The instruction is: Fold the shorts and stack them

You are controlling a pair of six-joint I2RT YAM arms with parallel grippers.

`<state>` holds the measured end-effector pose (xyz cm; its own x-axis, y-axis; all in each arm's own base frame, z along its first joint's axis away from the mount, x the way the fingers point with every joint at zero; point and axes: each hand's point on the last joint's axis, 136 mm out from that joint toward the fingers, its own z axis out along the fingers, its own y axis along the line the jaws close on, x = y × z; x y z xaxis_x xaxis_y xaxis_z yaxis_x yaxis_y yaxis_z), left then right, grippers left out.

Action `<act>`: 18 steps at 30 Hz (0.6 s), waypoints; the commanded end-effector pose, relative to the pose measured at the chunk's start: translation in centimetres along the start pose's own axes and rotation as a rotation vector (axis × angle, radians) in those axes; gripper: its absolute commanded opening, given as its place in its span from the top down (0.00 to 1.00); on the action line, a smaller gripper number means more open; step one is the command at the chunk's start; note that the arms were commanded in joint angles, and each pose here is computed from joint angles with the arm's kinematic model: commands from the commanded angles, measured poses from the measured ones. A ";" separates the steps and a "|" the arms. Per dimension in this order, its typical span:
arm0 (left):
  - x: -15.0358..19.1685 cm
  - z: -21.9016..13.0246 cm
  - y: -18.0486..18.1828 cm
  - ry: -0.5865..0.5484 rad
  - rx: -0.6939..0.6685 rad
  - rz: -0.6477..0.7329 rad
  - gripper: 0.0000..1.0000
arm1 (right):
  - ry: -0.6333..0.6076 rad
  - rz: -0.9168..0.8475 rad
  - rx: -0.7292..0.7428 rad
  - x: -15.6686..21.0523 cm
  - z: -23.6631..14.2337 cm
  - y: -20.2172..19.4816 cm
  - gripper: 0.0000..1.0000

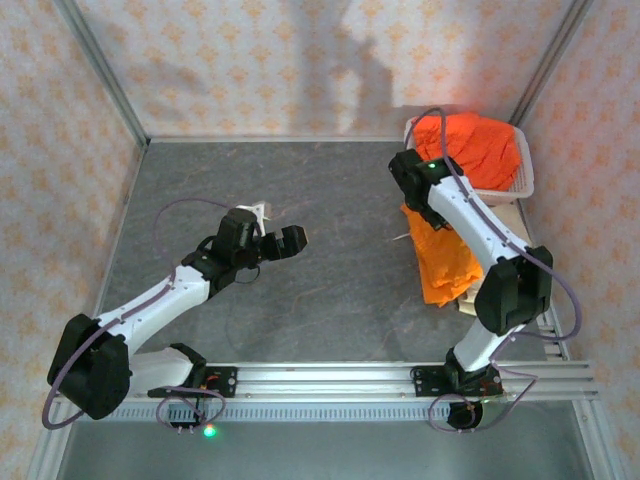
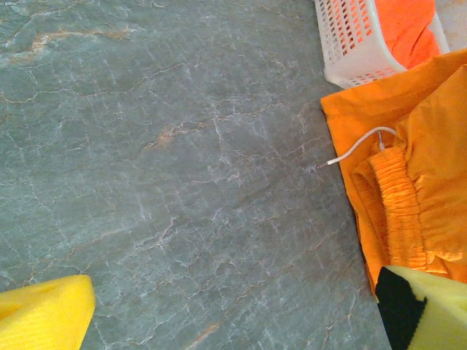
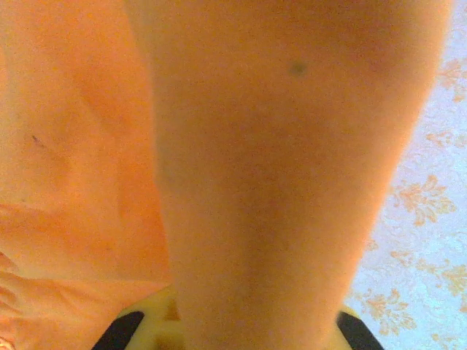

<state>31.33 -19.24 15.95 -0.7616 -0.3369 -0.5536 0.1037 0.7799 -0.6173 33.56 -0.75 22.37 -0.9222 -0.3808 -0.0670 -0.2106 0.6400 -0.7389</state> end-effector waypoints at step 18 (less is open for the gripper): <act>-2.1 -0.6 -1.1 -0.046 0.012 0.035 0.00 | 0.014 0.107 0.226 2.3 2.2 -7.2 1.00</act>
<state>31.69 -19.29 16.80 -0.7493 -0.3321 -0.5729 0.1213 0.7816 -0.6119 32.97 -6.20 25.16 -0.9373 -0.3246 -0.1267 -0.0897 0.5760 -0.8125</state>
